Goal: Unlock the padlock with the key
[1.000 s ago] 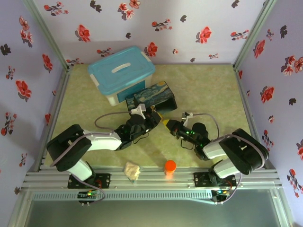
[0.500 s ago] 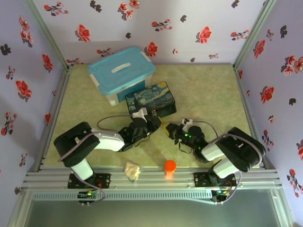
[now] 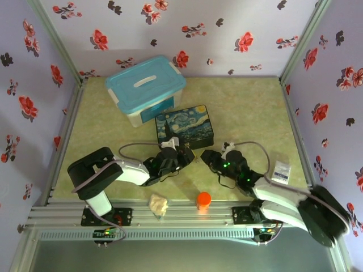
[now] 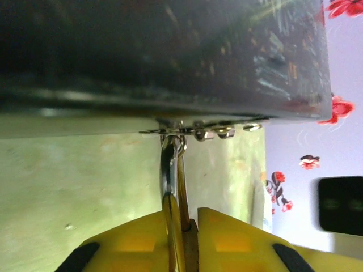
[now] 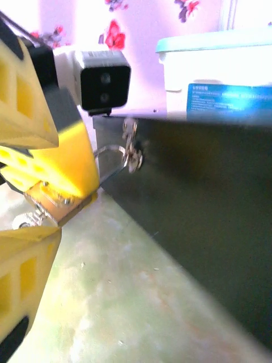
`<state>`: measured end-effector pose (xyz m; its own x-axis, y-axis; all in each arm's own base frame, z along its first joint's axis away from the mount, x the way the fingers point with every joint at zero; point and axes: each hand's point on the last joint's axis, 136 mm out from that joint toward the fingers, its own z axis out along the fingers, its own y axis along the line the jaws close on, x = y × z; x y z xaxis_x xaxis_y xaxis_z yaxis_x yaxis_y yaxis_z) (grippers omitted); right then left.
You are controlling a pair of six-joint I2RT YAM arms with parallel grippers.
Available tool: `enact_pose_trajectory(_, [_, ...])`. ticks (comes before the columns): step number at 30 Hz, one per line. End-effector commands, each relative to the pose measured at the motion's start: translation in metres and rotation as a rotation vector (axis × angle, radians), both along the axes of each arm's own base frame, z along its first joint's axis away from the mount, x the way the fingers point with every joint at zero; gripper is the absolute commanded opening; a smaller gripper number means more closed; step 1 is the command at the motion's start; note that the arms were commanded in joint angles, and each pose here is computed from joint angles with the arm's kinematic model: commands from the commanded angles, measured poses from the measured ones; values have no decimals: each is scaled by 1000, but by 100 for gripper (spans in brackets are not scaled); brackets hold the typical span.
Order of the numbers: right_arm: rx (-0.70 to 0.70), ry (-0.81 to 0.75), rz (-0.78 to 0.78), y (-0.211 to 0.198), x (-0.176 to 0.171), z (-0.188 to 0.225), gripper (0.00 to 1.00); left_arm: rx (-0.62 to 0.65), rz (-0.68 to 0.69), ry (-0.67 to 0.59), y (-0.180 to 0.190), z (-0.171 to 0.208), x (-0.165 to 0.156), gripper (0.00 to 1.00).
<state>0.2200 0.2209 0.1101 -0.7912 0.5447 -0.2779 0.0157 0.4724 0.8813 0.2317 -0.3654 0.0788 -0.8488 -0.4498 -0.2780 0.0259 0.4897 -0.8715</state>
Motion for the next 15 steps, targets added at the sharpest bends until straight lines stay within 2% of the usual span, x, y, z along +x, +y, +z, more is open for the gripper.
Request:
enact_pose_trajectory(1, [-388, -79, 90, -33, -16, -25, 41, -66, -10, -50, -5, 24, 1, 0])
enact_pose_trajectory(4, [-573, -201, 217, -41, -23, -22, 41, -60, -11, -50, -5, 24, 1, 0])
enact_pose_trajectory(7, [-718, -318, 300, -36, -22, -12, 45, -49, -20, -45, -6, 25, 1, 0])
enact_pose_trajectory(15, [-914, -458, 573, 6, -26, -19, 51, -18, -46, -58, -7, 39, 2, 0])
